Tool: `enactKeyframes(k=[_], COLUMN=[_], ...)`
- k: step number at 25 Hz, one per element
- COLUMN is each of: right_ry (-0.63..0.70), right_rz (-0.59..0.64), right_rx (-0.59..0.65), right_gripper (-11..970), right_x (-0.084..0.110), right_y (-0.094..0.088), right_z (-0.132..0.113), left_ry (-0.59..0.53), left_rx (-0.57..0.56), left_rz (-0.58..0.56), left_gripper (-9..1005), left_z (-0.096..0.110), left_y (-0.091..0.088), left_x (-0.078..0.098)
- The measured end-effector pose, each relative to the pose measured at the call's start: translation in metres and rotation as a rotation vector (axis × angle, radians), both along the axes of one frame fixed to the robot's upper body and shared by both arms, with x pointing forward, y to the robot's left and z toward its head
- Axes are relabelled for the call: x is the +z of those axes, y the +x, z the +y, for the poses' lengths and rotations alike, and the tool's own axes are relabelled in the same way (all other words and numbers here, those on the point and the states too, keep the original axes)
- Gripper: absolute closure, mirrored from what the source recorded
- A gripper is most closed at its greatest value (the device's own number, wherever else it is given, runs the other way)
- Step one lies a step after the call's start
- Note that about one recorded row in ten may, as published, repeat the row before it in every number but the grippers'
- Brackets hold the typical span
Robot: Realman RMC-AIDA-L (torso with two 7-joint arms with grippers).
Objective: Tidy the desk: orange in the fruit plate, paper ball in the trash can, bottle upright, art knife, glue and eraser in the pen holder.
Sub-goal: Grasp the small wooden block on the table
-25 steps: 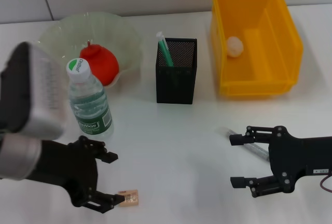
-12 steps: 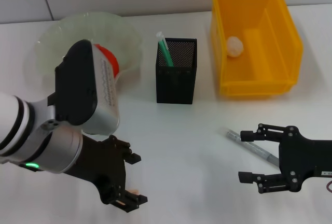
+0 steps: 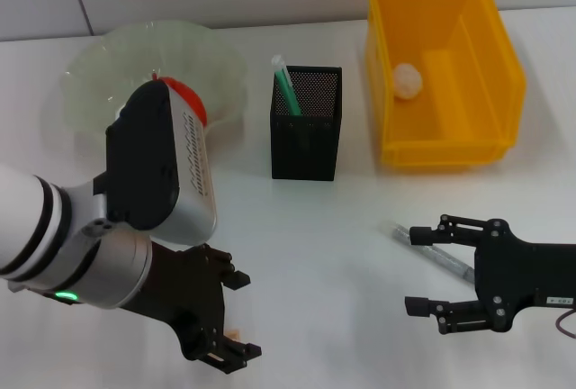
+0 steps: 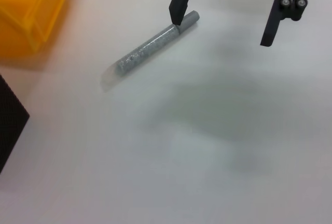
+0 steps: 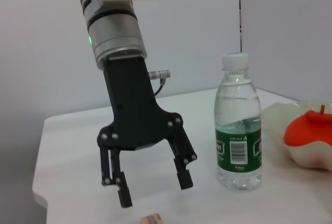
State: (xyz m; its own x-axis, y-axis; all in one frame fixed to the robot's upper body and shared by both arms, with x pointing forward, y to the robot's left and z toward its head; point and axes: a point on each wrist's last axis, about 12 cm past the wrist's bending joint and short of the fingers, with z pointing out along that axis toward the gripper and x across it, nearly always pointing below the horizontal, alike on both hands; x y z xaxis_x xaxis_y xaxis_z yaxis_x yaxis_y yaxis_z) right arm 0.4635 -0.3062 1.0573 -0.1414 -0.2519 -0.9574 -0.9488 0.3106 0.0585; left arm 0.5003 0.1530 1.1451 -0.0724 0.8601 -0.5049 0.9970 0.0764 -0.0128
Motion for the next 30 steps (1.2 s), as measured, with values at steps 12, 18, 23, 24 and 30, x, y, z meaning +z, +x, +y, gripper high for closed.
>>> enactKeyframes(k=[12,18,23,24,30], right_ry=[0.007,0.009,0.012,0.012,0.016], right_rz=[0.008,0.017,0.021,0.021,0.029], right_rx=[-0.002,-0.003,-0.002,-0.002,-0.001], right_gripper=[123,122,122,122,123], right_x=[-0.002,-0.004,-0.005,-0.005,-0.006], right_y=[0.0,-0.001,-0.002,-0.002,-0.003], right_z=[0.002,0.003,0.004,0.004,0.005], left_ry=[-0.014,-0.02,0.028,0.032,0.04], left_rx=[0.012,0.004,-0.003,-0.003,-0.003], left_rz=[-0.027,-0.035,-0.046,-0.044,-0.058], left_gripper=[193,194,194,194,195], left_z=[0.005,0.004,0.006,0.006,0.004], left_y=[-0.003,-0.01,-0.011,-0.012,-0.014], left_x=[-0.008,-0.006,-0.013,-0.016,-0.026])
